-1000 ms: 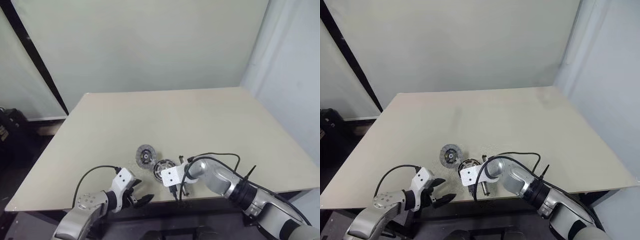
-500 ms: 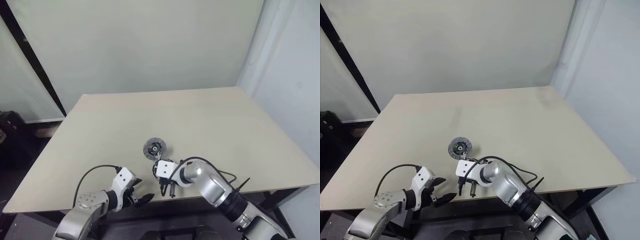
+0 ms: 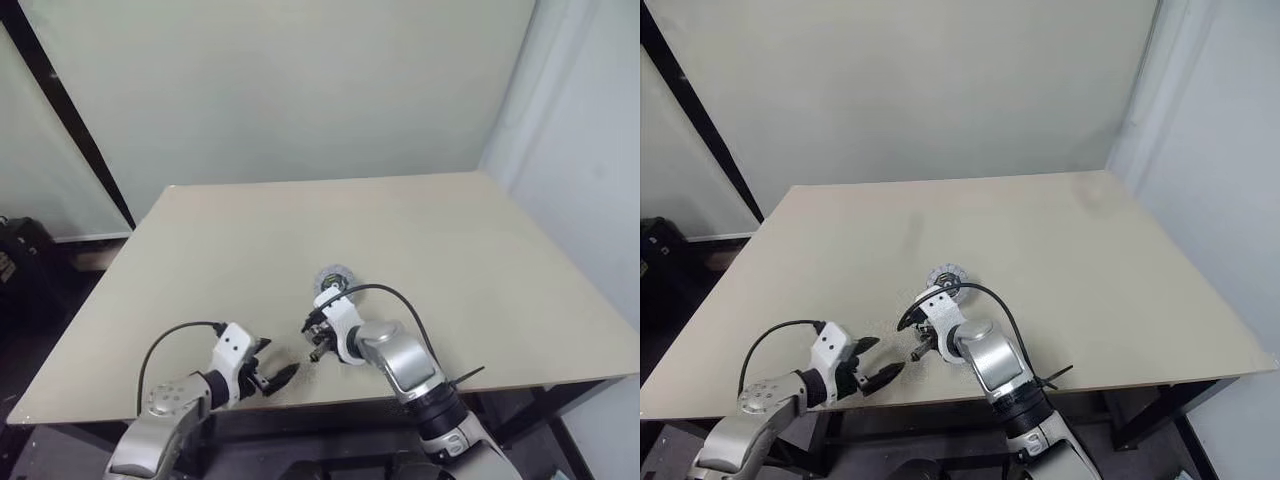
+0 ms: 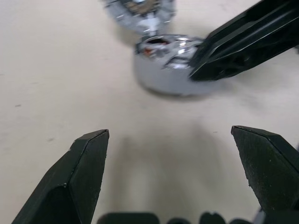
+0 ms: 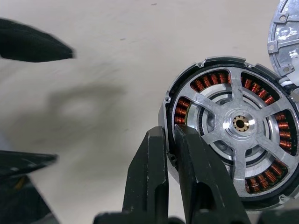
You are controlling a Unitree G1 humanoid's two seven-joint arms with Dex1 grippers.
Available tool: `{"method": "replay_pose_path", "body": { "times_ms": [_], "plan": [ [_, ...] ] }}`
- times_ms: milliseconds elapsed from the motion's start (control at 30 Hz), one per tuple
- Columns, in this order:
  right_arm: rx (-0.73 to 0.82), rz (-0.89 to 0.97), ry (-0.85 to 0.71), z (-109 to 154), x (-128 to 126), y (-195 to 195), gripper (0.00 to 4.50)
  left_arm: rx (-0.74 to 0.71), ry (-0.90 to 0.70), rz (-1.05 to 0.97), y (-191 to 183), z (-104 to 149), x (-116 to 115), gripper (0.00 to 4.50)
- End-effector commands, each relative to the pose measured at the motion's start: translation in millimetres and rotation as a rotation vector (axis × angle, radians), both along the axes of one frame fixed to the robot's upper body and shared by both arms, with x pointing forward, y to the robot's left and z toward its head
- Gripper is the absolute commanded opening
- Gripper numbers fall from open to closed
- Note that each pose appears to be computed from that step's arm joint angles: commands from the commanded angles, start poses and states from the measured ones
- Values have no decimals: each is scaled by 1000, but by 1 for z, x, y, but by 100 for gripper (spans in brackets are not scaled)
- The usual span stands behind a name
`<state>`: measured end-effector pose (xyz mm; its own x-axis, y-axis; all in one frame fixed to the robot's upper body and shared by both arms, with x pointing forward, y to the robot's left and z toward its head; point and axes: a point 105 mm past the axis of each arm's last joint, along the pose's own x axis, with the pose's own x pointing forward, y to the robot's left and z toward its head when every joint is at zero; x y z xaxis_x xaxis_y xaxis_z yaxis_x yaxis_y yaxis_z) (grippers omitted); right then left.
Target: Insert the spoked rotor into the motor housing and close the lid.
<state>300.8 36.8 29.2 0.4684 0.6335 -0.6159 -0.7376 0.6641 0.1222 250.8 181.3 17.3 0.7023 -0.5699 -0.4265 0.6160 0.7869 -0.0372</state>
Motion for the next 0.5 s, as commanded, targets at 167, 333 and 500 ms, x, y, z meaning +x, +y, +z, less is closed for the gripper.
{"method": "replay_pose_path", "body": {
  "times_ms": [167, 333, 500],
  "plan": [
    [58, 62, -46, 16, -8, 22, 2, 8, -83, 27, 5, 15, 10, 450],
    [54, 98, -75, 19, -10, 24, 93, 7, -84, 27, 5, 16, 10, 450],
    [66, 125, -97, 25, -11, 26, 262, 7, -83, 21, 4, 16, 10, 450]
  ]
}}
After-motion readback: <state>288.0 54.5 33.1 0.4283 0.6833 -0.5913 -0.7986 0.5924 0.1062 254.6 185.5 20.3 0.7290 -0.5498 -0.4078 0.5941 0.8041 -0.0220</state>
